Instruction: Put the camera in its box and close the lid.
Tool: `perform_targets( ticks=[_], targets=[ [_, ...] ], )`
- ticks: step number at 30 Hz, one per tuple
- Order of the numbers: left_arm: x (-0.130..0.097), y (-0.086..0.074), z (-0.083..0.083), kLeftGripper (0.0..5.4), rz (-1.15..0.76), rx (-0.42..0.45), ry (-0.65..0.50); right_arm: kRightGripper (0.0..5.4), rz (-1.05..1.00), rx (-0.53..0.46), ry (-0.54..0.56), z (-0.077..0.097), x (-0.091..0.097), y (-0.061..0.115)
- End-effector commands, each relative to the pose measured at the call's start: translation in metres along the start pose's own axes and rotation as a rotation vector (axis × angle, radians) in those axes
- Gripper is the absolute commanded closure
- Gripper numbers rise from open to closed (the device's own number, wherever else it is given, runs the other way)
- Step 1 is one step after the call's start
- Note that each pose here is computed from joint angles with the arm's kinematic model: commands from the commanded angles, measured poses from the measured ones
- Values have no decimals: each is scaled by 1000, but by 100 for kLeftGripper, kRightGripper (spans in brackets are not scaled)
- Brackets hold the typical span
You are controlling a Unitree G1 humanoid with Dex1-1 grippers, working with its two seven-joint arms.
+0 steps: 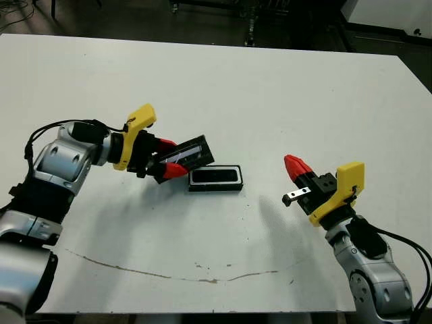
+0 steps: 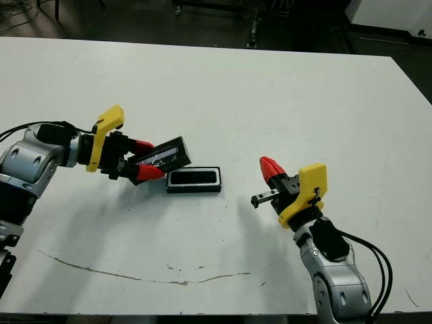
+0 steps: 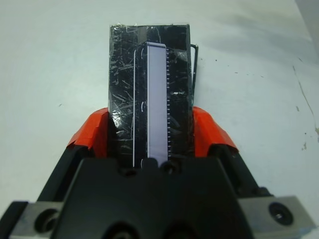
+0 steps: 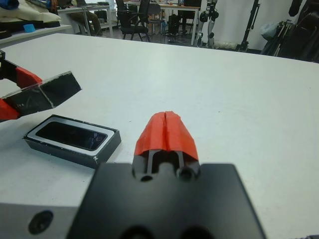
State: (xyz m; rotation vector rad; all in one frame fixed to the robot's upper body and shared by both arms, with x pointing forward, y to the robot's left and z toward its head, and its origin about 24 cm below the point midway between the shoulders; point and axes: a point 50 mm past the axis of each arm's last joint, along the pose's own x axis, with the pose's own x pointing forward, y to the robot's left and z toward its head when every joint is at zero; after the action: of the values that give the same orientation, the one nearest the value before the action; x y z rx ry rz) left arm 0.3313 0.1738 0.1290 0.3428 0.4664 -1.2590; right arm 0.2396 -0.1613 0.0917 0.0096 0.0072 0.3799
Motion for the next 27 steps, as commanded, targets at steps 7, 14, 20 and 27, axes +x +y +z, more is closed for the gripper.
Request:
perform_targets(
  ticks=[7,14,20,27],
  targets=[
    [3,3,2,223,-48,26,9,540,-11,-4,23,-3,-2,-2],
    [11,4,-1,223,-56,30,2,540,-11,-3,32,-4,-2,-2],
    [23,2,-4,223,-75,44,6,540,-14,7,29,-5,-3,-1],
    [28,1,-8,223,-92,5,17,540,-18,4,35,-6,-4,-2]
  ],
)
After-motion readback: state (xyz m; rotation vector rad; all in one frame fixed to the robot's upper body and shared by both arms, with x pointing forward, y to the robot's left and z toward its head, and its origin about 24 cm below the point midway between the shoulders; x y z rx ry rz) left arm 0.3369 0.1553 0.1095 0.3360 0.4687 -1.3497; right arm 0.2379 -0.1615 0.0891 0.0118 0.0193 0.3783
